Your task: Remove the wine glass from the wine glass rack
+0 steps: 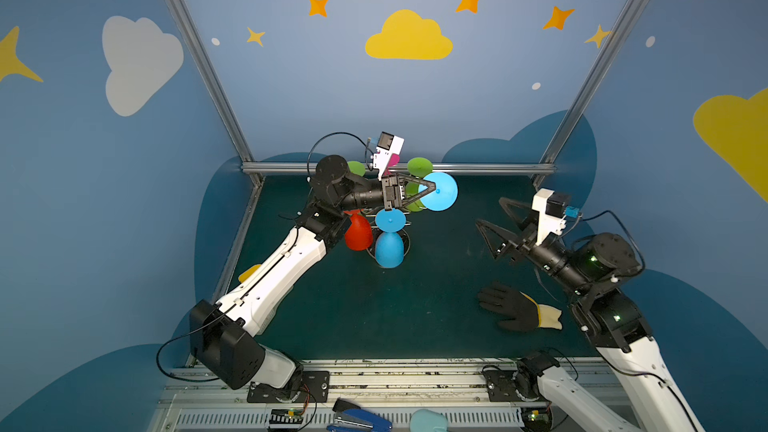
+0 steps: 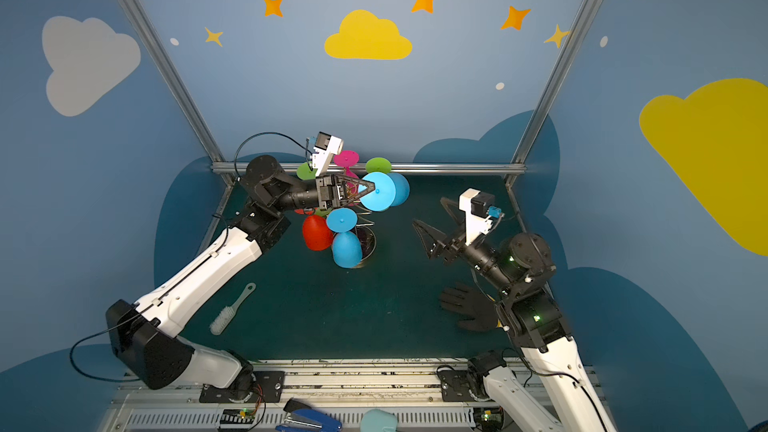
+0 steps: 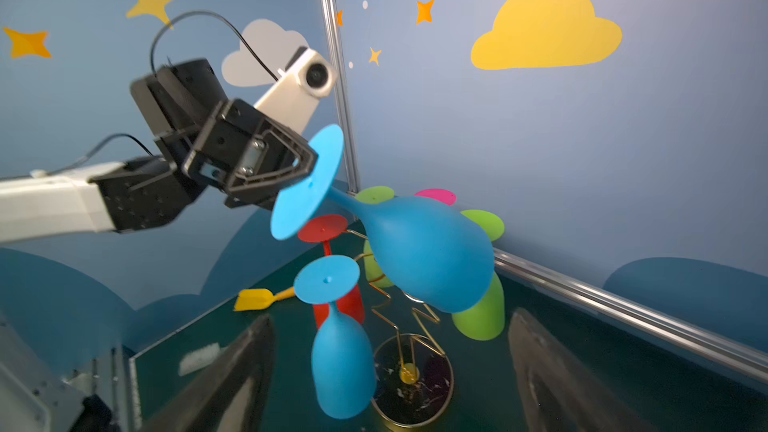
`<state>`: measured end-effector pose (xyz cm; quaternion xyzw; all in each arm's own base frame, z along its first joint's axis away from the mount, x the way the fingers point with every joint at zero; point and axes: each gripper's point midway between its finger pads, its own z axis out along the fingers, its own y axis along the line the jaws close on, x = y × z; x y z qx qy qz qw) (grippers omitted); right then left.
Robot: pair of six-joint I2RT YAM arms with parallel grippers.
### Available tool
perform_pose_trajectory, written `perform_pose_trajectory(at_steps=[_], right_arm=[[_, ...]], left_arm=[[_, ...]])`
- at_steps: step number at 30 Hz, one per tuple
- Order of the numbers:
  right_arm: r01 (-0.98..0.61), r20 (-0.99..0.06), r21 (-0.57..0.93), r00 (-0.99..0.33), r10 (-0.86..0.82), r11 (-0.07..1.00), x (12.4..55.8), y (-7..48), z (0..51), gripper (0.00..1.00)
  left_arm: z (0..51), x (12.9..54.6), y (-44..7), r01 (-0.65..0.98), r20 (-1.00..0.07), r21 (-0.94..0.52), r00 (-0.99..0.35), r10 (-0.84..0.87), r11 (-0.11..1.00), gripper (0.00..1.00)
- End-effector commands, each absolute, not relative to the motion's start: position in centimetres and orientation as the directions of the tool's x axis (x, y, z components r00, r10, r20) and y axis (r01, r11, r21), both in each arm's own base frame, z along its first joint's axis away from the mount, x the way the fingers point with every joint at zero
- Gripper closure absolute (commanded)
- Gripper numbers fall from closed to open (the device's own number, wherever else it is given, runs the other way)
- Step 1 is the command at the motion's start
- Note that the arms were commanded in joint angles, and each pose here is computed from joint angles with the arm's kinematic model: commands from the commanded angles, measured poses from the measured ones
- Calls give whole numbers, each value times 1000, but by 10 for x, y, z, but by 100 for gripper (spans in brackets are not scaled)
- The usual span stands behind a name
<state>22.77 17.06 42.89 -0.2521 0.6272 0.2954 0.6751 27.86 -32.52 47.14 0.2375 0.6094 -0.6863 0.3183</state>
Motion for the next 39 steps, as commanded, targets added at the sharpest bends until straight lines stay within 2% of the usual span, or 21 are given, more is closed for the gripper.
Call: perform_pose_trajectory(at_steps=[1, 5, 11, 22, 35, 39], right_arm=[[-651, -969, -173, 246, -11, 739, 238, 167, 435, 12], [-656, -922, -301, 385, -36, 692, 241, 182, 437, 10], [-676, -901, -410, 403, -158, 613, 263, 205, 431, 9], [-734, -904, -412, 402, -144, 540, 286, 235, 427, 9], [-763, -919, -387, 364, -150, 518, 307, 252, 415, 10], [-768, -926, -371, 346, -150, 522, 309, 253, 413, 15]], left_arm=[[490, 270, -321, 740, -724, -666, -672, -155, -95, 97], [490, 271, -322, 731, -715, -676, -682, -157, -95, 97], [485, 274, -324, 705, -693, -704, -708, -134, -87, 97], [488, 271, -323, 689, -678, -716, -724, -127, -113, 97], [495, 267, -322, 670, -661, -723, -742, -109, -168, 97], [493, 267, -322, 667, -659, -726, -745, -107, -168, 97]])
